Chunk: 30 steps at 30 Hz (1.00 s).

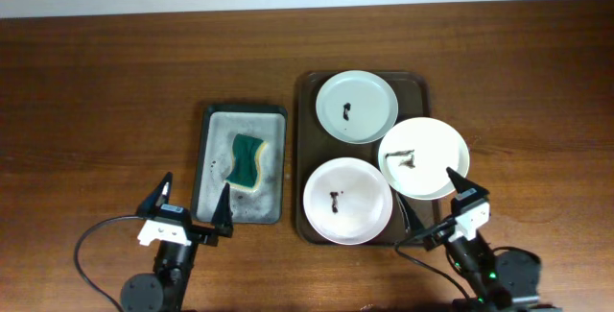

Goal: Clean dirty plates on tray and stack at the side

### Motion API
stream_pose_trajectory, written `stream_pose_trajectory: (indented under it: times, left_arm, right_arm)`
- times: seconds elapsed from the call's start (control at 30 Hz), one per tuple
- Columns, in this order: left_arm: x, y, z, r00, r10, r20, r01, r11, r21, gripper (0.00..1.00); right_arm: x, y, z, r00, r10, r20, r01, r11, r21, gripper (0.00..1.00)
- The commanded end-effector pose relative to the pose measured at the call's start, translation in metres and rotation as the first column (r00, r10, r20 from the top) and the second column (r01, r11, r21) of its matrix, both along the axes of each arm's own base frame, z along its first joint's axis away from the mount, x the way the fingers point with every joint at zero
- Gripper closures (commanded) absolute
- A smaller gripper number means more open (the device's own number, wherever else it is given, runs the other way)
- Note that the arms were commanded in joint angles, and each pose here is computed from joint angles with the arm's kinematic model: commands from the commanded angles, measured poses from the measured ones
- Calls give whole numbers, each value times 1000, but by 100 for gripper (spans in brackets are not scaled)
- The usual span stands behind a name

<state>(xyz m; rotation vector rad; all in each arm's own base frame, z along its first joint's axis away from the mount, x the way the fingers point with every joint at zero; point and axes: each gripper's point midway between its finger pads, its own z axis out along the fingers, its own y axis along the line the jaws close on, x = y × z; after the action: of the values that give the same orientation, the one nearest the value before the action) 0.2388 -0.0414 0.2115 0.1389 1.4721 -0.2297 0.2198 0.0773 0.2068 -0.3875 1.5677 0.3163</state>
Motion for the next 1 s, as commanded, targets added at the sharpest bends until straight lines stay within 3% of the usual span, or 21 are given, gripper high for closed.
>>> stream_pose_trajectory:
  times: [0.0,0.17,0.3,0.37,0.47,0.57,0.63,0.73,0.77,0.87,0.97]
  left_arm:
    - [-10,-5,48,999,-29,-36,29,1000,-10,1]
    - [0,-8,69,913,-46,-406,43,999,-16,1]
    - [19,-17,58,722,-88,-687,74,996,-50,1]
    - [31,-20,33,593,-100,-799,75,995,-69,1]
    - [38,-31,-2,448,-168,-878,102,985,-136,1]
    - [48,-30,-41,315,-152,-937,78,988,-134,0]
    - [57,-26,-68,250,-96,-964,64,994,-83,4]
    - [75,-25,-112,182,20,-983,84,996,36,0]
    - [83,-31,-126,178,42,-983,105,993,61,9]
    - [96,-51,-174,139,121,-983,167,976,143,53]
    - [88,-49,-204,41,160,-986,113,980,164,65]
  right_arm:
    - [-18,7,55,998,49,-28,-49,999,3,1]
    - [-22,6,76,916,41,-399,-45,999,-1,1]
    - [-5,12,92,829,65,-555,-67,998,16,1]
    - [4,18,81,755,100,-648,-74,995,67,1]
    - [9,24,60,672,132,-729,-91,991,96,2]
    - [8,23,33,559,121,-820,-73,993,97,1]
    - [7,23,20,502,118,-857,-67,993,98,1]
    - [5,23,6,430,114,-896,-59,993,98,1]
    - [5,23,5,421,114,-900,-59,993,99,1]
    - [5,23,5,420,114,-900,-58,993,99,6]
    - [2,23,4,410,114,-905,-57,993,99,8]
